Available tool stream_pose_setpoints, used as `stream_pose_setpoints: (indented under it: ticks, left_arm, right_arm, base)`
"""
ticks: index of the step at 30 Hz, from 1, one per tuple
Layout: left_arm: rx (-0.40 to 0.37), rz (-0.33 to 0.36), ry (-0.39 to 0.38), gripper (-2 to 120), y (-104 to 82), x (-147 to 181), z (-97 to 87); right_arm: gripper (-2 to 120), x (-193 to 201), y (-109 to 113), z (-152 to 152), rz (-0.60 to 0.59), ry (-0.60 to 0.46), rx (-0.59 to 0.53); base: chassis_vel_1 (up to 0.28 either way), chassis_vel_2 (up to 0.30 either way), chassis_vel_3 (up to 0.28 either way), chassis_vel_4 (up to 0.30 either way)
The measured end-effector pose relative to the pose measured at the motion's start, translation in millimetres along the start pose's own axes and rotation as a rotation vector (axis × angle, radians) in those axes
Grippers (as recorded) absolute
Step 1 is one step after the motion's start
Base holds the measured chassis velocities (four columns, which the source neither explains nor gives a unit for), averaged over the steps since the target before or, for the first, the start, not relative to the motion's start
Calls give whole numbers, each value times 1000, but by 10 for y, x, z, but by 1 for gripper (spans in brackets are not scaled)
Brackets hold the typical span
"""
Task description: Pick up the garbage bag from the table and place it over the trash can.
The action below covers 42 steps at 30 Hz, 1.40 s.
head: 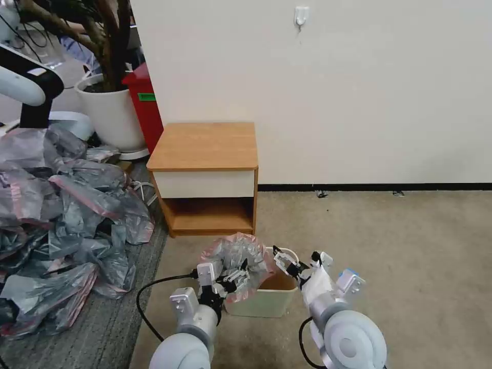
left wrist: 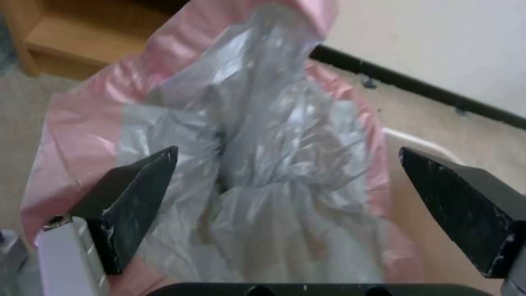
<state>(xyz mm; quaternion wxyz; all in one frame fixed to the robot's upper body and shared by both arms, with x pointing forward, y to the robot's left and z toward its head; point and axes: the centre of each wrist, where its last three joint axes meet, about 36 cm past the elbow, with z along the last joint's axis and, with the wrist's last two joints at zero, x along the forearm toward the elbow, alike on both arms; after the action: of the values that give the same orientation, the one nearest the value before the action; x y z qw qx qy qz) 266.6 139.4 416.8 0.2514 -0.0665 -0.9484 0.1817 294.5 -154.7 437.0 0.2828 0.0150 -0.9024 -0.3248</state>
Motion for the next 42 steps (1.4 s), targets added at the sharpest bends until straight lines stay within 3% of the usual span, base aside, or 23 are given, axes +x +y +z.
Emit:
stream_pose_setpoints:
  ticks: [16,27,33,36,42]
  left_arm:
    - [-25,-67,46,100,78,-140,80]
    - [-28,-80,66,100,88,-172,88]
    - [-26,-84,71,86,90,-180,99]
    - [-28,-88,75,73,95,-182,94]
    - [-30,-100,87,68,96,-189,82]
  right_arm:
    - [92,5,-37,31,7,-13,0]
    - [76,16,-62,52,15,-20,-4]
    - [76,28,-70,50,17,-25,-7]
    - [76,36,-84,56,22,-29,-9]
    - [76,44,-106,43,28,-37,-8]
  base:
    - [0,0,0,0]
    - [0,0,0,0]
    - [0,0,0,0]
    - [0,0,0,0]
    - [0,0,0,0]
